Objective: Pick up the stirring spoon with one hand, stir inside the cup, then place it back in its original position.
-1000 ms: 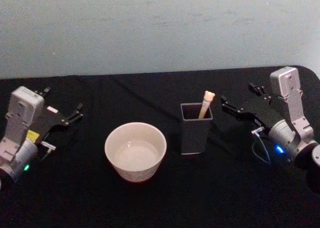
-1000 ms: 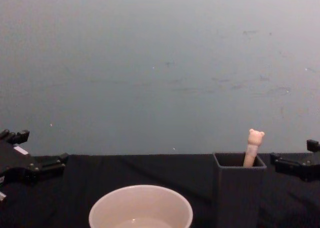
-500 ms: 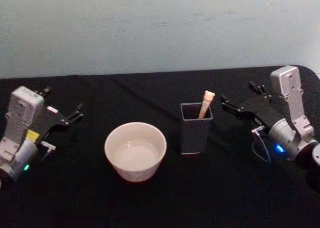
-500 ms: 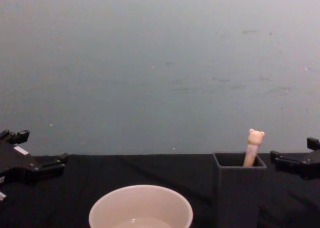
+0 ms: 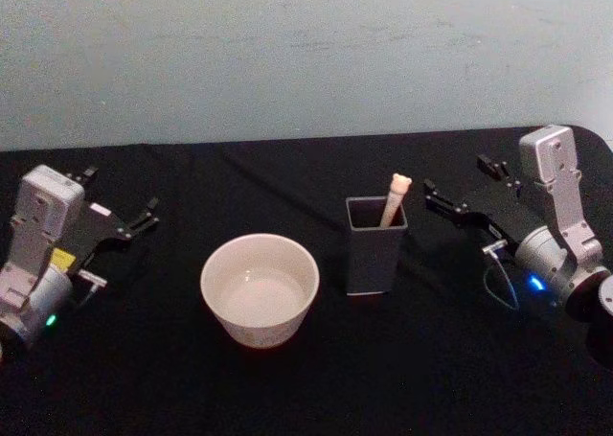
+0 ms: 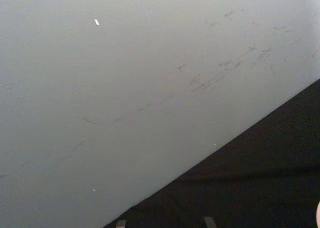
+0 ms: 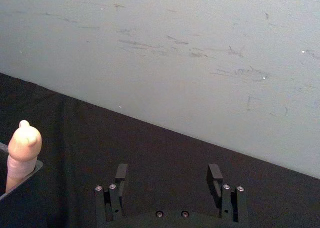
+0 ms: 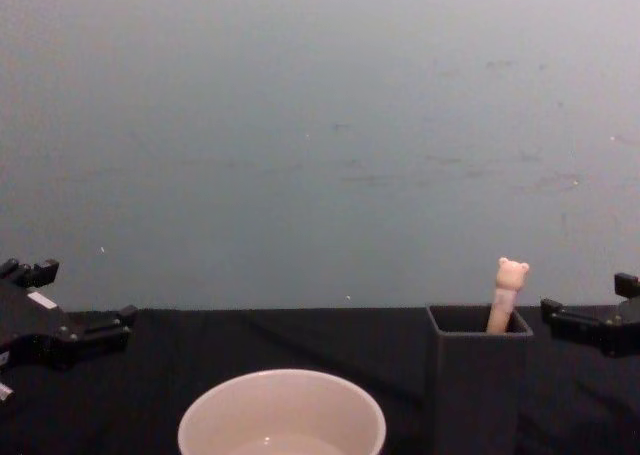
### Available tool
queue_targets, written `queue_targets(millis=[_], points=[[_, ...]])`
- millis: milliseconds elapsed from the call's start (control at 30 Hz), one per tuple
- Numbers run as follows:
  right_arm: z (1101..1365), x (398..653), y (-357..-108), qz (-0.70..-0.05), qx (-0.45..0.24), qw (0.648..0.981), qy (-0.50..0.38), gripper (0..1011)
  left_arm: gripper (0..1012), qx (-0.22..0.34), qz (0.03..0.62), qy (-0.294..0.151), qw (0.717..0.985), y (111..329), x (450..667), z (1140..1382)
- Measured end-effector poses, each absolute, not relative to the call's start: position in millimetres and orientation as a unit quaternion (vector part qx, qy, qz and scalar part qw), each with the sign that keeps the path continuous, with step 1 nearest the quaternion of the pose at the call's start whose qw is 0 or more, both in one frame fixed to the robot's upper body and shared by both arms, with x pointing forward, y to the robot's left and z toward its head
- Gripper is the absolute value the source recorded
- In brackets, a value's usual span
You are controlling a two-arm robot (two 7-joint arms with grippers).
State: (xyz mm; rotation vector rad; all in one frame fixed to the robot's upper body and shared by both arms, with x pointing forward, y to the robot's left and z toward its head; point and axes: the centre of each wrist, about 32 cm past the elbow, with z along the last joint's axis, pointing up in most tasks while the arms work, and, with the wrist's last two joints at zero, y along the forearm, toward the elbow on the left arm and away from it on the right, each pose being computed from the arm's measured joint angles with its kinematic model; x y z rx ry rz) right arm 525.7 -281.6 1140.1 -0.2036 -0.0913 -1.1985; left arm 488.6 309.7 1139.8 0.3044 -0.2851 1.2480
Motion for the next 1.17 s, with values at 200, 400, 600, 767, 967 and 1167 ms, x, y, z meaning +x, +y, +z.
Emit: queue_targets(millis=[200, 400, 600, 767, 967, 1167], points=[[1140.2, 525.7, -281.5, -0.563, -0.095, 0.820, -0.043, 1000, 1001, 0.141, 0.580, -0.132, 0.791, 309.6, 488.6, 1139.8], [1140.2, 525.7, -281.5, -0.563, -0.095, 0.820, -0.043, 1000, 1001, 0.141, 0.580, -0.132, 0.791, 309.7, 488.6, 1139.8], [1140.2, 525.7, -281.6, -0.563, -0.095, 0.820, -0.043, 1000, 1001, 0.141, 0.580, -0.132, 0.791, 309.6, 488.6, 1139.8], [1140.2, 525.7, -281.6, -0.563, -0.095, 0.820, -0.043, 1000, 1001, 0.141, 0.580, -0.132, 0.791, 309.7, 488.6, 1139.8], [1140.2, 525.7, -281.6, -0.563, -0.095, 0.820, -0.043, 1000, 1001, 0.141, 0.580, -0.132, 0.791, 309.6, 488.6, 1139.8], [1140.2, 525.7, -281.6, -0.563, -0.095, 0.820, -0.043, 1000, 1001, 0.141, 0.580, -0.132, 0.791, 309.7, 488.6, 1139.8]])
